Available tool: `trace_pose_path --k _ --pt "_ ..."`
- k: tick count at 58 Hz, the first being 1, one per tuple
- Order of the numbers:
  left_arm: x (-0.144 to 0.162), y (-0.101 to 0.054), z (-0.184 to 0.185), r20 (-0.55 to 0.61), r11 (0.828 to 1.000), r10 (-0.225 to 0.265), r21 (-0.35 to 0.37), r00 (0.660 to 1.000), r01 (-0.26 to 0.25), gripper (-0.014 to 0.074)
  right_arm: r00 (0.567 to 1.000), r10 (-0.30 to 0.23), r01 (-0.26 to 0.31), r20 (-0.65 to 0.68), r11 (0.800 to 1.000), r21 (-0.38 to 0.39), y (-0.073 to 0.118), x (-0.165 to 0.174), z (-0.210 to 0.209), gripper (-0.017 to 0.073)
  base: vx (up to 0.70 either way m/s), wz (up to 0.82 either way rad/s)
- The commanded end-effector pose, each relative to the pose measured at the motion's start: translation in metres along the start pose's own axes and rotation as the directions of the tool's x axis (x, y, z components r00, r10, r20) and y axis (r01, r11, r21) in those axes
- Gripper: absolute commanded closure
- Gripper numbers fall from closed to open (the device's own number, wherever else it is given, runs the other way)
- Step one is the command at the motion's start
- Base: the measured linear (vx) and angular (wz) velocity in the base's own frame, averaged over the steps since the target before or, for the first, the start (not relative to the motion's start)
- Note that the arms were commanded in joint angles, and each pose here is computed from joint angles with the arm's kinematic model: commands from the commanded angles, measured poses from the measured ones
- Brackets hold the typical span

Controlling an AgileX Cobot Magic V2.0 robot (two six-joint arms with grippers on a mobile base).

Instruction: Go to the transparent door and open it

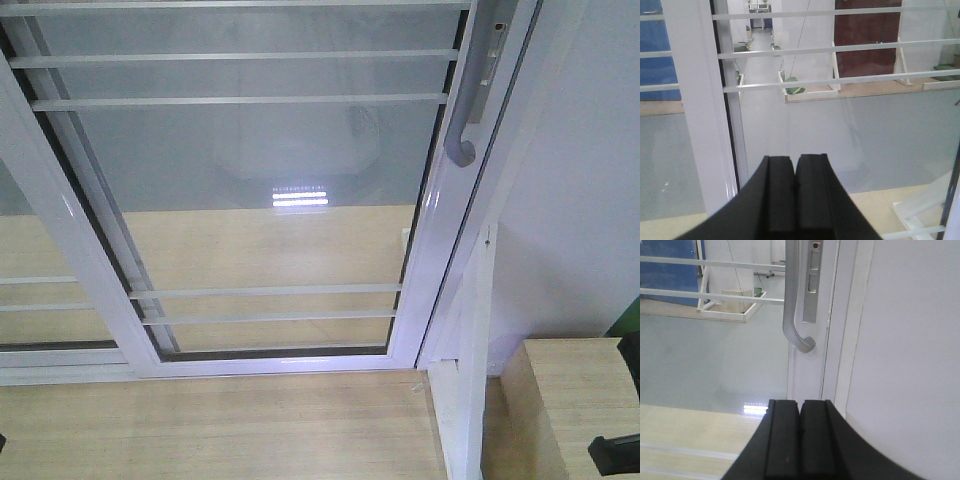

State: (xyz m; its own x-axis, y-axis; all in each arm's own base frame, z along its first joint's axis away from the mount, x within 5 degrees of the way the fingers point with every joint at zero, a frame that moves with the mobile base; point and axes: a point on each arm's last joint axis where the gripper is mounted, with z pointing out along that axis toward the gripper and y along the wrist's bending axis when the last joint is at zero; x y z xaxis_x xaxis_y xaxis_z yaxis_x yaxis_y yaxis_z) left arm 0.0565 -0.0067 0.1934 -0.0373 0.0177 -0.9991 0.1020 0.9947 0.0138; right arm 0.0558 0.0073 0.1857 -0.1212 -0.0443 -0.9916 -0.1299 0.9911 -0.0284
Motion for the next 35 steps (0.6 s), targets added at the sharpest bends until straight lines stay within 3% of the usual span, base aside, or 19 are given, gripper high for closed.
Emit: trace_pose_path --k 1,35 --pt "-0.0053 0.0019 -0.0004 0.084 1.0 -0.021 -0.019 0.996 0.023 0.06 0.997 -0.001 0.0 0.078 1.0 0.005 -0.0004 -0.0068 0.0003 0.0564 -0.01 0.03" --pt "-0.0052 0.0018 -0.0003 0.083 1.0 -0.021 -0.017 0.996 0.023 0.06 0.997 0.0 0.0 0.076 1.0 0.009 -0.0007 -0.0066 0.0003 0.0564 0.0 0.0"
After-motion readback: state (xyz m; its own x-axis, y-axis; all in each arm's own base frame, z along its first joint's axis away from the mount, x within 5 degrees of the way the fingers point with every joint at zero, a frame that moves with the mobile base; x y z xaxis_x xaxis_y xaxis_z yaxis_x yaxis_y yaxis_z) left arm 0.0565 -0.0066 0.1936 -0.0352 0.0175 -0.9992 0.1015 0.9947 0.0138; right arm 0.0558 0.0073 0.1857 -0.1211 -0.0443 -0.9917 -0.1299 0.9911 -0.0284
